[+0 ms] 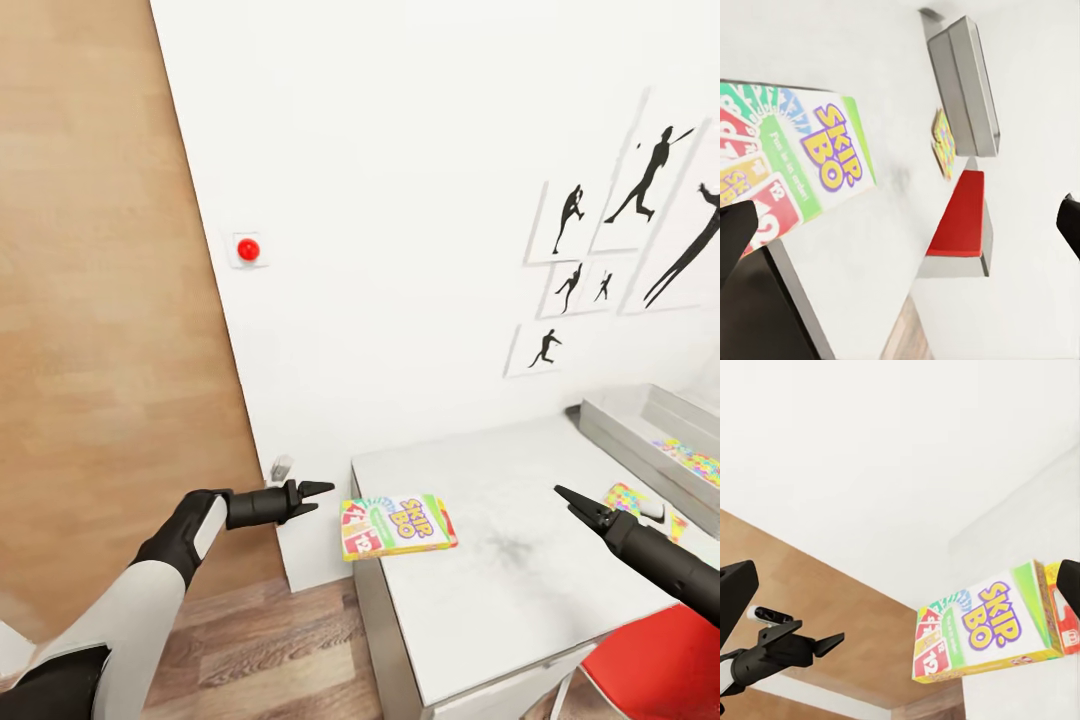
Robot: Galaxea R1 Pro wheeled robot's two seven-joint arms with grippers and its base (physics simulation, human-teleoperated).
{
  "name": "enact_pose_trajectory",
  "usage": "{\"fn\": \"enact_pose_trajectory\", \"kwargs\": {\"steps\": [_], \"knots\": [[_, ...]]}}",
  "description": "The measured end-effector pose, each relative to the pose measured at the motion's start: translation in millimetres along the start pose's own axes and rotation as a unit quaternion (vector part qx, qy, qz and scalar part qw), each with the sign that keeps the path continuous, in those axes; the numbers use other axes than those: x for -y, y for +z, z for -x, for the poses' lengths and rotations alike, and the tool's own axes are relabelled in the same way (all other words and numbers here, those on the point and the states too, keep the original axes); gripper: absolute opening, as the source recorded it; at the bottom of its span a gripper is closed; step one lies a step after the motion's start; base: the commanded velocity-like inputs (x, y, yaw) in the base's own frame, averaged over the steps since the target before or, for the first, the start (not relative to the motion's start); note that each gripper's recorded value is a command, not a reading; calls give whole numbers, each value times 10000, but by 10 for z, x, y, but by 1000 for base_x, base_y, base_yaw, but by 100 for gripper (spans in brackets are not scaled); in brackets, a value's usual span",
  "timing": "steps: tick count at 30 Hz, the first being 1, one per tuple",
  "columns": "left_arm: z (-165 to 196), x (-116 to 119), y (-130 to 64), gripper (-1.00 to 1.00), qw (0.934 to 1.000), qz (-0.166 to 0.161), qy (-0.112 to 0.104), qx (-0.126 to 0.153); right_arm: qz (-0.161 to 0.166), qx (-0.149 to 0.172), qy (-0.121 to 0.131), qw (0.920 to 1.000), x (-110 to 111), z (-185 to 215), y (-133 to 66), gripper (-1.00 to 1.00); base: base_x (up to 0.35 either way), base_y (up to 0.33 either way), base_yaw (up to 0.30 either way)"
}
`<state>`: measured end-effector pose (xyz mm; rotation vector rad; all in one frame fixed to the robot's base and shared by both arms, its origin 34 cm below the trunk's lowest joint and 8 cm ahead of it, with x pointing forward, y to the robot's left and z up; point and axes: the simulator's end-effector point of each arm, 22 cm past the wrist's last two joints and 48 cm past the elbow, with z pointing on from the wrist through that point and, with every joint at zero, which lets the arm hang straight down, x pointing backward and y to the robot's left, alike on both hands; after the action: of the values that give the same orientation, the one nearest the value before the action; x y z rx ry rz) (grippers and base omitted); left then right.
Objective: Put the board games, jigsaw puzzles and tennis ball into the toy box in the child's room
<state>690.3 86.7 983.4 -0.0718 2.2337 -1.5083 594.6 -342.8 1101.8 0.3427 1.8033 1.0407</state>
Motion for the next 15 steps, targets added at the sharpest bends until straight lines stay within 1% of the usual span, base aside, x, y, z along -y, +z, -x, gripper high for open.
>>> {"fn": "enact_pose_trajectory", "kwargs": {"steps": [6,15], "knots": [[6,45,-6,100,10000,-90,2,7,11,-8,-6,10000,-10,-3,5,100,1,0,-24],[19,-7,24,100,9999,-109,-20,-1,13,-12,-8,10000,42,-23,48,100,0,0,-2]]}}
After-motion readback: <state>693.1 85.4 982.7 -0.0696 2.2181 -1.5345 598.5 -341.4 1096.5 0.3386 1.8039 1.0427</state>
